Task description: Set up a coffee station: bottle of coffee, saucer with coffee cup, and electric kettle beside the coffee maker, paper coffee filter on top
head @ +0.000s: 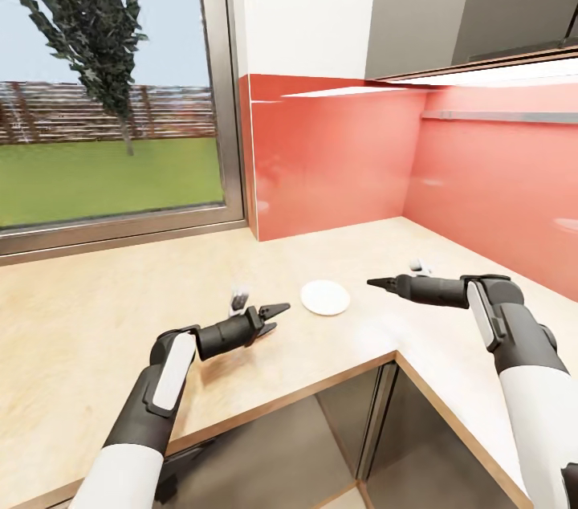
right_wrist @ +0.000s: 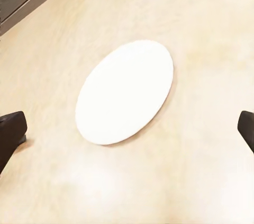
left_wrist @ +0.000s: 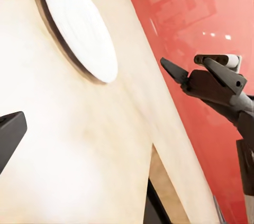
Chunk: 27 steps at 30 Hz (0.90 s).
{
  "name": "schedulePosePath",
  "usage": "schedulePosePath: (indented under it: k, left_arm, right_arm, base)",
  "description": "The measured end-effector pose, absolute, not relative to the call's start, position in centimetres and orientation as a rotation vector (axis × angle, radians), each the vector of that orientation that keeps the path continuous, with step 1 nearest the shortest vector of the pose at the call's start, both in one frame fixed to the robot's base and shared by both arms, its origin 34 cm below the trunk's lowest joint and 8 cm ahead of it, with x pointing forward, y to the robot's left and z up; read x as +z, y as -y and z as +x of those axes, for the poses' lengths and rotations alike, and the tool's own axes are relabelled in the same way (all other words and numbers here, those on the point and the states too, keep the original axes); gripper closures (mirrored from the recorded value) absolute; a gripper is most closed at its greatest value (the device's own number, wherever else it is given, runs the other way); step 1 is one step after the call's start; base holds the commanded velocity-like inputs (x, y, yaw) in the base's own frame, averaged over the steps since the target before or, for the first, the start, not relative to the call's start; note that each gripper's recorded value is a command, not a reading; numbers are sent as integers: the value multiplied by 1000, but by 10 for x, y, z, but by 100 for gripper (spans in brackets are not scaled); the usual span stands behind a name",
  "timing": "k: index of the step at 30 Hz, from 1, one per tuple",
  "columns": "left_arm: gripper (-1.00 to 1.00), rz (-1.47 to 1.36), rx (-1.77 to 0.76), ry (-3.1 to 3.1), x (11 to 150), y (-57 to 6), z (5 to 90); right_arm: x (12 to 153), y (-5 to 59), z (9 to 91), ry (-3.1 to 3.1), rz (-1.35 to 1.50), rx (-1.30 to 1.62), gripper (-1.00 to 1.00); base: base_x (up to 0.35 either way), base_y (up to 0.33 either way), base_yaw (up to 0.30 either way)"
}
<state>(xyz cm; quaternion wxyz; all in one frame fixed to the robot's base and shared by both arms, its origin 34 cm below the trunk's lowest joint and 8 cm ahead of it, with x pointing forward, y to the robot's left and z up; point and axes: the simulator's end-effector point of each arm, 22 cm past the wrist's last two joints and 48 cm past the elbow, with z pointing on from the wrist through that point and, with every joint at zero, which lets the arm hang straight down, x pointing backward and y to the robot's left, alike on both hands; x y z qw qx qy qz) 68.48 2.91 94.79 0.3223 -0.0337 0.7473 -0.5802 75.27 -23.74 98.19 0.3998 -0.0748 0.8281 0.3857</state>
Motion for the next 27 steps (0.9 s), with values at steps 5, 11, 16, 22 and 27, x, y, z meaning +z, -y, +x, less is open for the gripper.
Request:
schedulePosePath:
  k: [5,11,16,22,27]
  left_arm:
    - [-100,-73,-1513,-1929,961,-34,686]
    - [-100,-66,-1508,-1917,966,-36,687]
    - [-100,-65,-1508,-1915,967,-36,687]
    - [-100,-65,-1508,-1915,967,-36,687]
    - [-100,-64,-1508,-1914,967,-36,687]
  right_arm:
    - [982,237,752,-2095,-189,979,-100]
    - [977,236,750,-2101,-187,983,-100]
    - [974,236,749,-2105,-184,984,-100]
    - [974,236,749,-2106,-184,985,-100]
    - [975,236,749,-2104,-184,984,-100]
  base:
    - [59,0,0]
    - [213,0,0]
    - [90,0,0]
    - [21,0,-75]
    - [5,0,-194]
